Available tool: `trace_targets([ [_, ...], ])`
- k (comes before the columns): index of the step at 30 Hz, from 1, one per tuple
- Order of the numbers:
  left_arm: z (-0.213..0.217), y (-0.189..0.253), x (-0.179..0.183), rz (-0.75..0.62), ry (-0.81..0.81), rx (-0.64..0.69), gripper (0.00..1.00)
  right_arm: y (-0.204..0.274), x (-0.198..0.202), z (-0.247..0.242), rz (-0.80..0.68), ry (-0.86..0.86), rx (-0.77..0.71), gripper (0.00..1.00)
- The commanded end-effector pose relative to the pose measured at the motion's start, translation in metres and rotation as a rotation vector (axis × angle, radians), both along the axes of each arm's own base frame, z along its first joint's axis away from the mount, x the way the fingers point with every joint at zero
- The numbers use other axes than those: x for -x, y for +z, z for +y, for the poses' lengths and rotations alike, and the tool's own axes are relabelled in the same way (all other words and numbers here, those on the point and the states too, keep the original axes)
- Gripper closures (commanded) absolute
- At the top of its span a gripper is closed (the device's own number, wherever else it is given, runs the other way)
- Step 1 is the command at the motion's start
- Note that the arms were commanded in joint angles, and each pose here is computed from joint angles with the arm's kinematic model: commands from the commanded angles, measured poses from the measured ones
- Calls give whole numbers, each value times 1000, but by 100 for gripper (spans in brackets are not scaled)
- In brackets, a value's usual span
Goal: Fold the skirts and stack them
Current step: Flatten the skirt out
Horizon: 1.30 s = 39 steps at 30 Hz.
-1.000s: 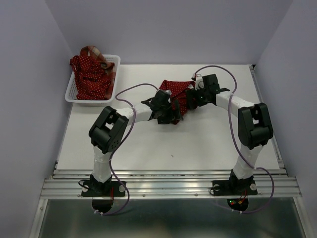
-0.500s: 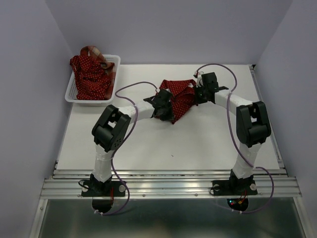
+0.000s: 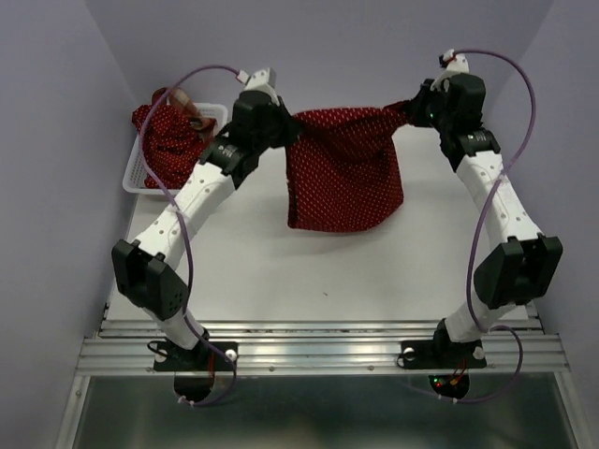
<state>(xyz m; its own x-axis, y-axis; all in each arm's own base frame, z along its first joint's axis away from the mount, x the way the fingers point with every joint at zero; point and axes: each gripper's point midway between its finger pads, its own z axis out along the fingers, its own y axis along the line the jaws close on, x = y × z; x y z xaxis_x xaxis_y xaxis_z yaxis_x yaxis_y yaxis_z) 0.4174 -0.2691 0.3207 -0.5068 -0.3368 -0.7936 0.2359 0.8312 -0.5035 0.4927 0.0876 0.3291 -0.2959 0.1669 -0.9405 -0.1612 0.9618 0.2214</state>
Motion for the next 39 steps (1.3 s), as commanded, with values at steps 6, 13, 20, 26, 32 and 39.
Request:
trace_targets([
  [6, 78, 221, -51, -498, 132, -16, 100, 167, -60, 53, -405, 250, -111, 99],
  [13, 101, 197, -13, -503, 183, -7, 100, 138, -60, 49, -333, 260, -132, 98],
  [20, 5, -35, 55, -89, -66, -54, 82, -70, -31, -20, 110, 98, -98, 86],
  [26, -50, -135, 146, 187, -317, -88, 1, -187, 17, -74, 406, -85, -103, 16],
  [32, -31, -88, 140, 86, -238, -181, 1, -142, 28, -61, 368, -49, -139, 0],
  [39, 33, -101, 62, 159, 80, -200, 1, -145, 71, 9, 414, 44, -87, 0],
])
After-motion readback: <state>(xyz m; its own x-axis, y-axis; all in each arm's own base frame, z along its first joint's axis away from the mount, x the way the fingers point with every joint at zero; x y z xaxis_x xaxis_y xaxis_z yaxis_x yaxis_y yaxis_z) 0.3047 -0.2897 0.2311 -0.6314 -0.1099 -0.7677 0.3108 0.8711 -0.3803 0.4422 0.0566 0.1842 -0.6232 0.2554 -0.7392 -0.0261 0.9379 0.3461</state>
